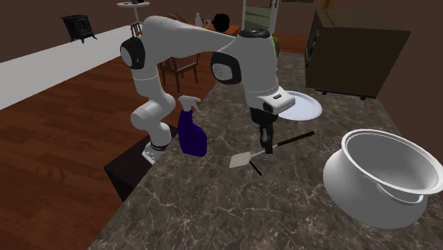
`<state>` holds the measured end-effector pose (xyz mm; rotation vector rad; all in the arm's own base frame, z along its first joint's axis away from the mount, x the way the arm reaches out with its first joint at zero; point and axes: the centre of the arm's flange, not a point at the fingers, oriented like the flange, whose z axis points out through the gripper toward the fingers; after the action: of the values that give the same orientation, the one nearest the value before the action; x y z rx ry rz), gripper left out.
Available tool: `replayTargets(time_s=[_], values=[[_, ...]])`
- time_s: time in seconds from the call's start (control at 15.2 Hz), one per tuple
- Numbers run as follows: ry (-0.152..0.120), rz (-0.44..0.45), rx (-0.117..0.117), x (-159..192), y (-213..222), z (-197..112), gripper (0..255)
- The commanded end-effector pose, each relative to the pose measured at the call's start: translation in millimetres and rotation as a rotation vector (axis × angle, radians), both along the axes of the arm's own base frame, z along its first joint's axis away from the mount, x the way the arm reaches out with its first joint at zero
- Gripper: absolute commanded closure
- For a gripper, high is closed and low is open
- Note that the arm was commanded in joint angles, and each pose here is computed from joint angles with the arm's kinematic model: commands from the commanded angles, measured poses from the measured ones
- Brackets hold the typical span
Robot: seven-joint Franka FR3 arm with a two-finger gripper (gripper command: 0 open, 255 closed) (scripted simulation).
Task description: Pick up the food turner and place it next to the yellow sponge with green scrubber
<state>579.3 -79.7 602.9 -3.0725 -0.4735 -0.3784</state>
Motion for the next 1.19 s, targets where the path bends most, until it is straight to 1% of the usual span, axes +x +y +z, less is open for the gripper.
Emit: replayTargets(time_s=[0.0, 0.4, 1.12], values=[[0.001, 0.0, 0.0, 0, 1, 10, 255], [0.001, 0.0, 0.0, 0, 1, 41, 255], [0.001, 0.0, 0.0, -78, 123, 42, 255]])
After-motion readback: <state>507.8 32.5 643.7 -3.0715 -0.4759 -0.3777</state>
